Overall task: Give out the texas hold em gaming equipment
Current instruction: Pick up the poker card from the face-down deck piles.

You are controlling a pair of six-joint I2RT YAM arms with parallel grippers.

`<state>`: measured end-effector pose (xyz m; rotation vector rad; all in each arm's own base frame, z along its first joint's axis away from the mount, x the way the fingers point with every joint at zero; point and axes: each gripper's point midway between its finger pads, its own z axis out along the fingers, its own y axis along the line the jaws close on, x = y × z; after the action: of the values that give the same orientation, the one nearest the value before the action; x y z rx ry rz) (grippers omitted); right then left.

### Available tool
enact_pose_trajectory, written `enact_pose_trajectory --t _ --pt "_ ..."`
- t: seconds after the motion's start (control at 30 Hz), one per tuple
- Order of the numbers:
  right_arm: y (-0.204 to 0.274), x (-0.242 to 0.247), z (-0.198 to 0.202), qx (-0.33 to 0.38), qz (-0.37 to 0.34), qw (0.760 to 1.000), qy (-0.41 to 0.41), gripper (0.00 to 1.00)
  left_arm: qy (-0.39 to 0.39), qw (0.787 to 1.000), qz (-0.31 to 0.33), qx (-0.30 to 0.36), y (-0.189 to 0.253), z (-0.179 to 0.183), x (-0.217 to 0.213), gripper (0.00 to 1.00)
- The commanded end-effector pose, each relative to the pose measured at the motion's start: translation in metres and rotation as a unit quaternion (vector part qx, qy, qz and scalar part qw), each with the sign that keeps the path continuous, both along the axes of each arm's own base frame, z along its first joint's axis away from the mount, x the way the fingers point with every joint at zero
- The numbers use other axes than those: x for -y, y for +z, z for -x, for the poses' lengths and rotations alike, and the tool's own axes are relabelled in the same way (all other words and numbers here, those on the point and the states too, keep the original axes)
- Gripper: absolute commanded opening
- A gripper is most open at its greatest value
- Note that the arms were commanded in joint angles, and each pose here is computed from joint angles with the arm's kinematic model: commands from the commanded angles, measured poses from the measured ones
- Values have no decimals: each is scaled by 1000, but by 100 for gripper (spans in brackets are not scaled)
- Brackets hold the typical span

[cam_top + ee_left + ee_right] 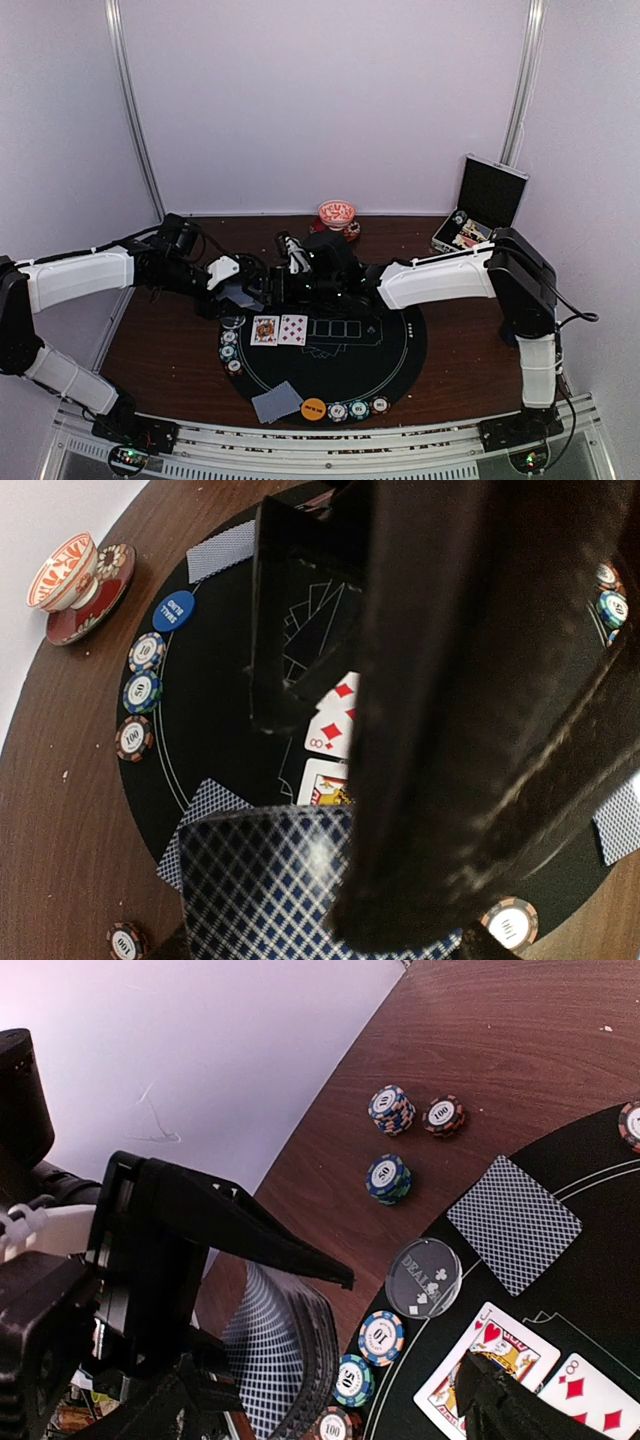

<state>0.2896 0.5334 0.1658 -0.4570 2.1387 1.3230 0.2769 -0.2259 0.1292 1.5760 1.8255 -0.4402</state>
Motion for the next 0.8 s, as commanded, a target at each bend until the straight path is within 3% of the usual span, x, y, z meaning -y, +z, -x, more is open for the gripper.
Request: enact_pose_trajectory --t 0.0,0.27,0.57,0.77 --pt "0 -15 -2 -14 -24 1000 12 89 -17 1000 14 17 12 1 6 61" --pt "-22 -25 -14 -31 -2 1000 -3 86 -21 1000 14 16 10 3 7 62" --pt "-59 20 -43 -81 40 992 -90 67 -19 1000 10 15 9 3 6 62" --pt "-53 33 -40 -82 32 992 -86 59 -17 1000 8 14 7 1 7 62"
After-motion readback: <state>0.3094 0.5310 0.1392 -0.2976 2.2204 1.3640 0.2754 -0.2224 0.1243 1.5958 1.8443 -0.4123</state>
